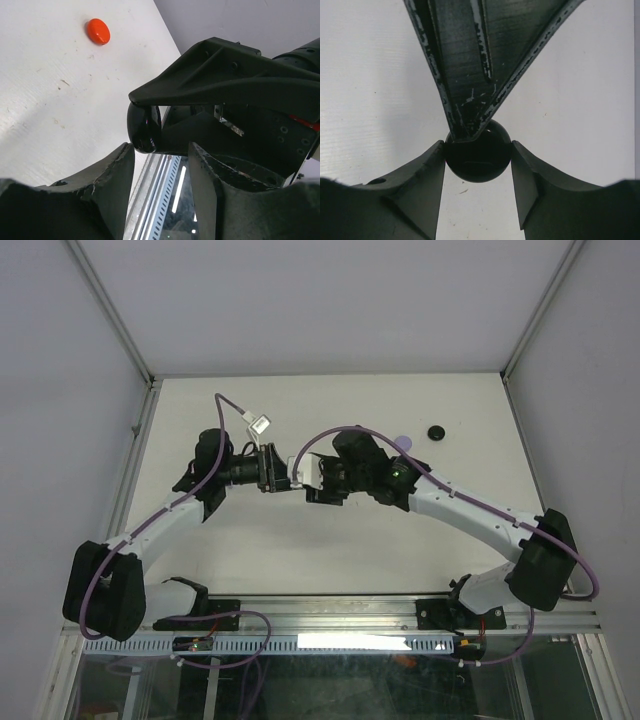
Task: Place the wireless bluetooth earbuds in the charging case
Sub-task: Pick up the charging case at the center of the board.
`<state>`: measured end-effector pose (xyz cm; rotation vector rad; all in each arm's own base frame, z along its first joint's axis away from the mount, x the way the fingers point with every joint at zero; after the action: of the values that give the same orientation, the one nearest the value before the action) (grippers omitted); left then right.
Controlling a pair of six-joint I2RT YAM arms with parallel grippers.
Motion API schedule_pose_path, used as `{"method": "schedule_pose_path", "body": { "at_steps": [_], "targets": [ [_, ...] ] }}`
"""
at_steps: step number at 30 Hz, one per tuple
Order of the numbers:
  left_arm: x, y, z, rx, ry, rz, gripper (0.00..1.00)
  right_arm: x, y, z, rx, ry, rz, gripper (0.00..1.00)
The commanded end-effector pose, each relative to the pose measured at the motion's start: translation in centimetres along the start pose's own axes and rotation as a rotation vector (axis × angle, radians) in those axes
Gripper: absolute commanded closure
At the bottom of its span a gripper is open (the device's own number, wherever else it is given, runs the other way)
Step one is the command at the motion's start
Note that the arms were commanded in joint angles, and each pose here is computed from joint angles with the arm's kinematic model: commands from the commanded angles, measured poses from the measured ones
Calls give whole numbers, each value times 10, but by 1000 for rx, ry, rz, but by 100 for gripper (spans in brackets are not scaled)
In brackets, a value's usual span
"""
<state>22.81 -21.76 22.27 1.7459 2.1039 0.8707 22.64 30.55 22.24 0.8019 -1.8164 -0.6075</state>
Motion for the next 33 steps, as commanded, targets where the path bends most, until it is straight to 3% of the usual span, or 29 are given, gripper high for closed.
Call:
{"method": "schedule_pose_path", "body": {
  "at_steps": [1, 14, 23, 27, 33],
  "targets": [
    [-3, 3, -11, -37, -70, 6, 54, 5, 29, -9, 91, -15, -91, 68],
    [-12, -3, 7, 30, -49, 39, 57, -6, 34, -2, 133, 23, -123, 69],
    [-6, -7, -2, -9, -79, 47, 85, -9, 34, 0, 151, 25, -134, 70],
    [-2, -9, -5, -43, -77, 47, 100, -3, 37, 0, 164, 21, -154, 53],
    [5, 0, -12, -151, -30, -24, 100, 19, 38, -2, 113, -34, -217, 34]
  ]
}}
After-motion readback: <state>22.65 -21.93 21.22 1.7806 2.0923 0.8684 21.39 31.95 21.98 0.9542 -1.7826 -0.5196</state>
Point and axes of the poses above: each gripper's point midway between its finger pads, its own x axis back along the fingers, its own z axis along the line the jaws close on, y = z × x, the point moved 4 cm from there along x, back along the fingers, and after that the axes turned 3 degrees about -x, right-handed, at the moved point
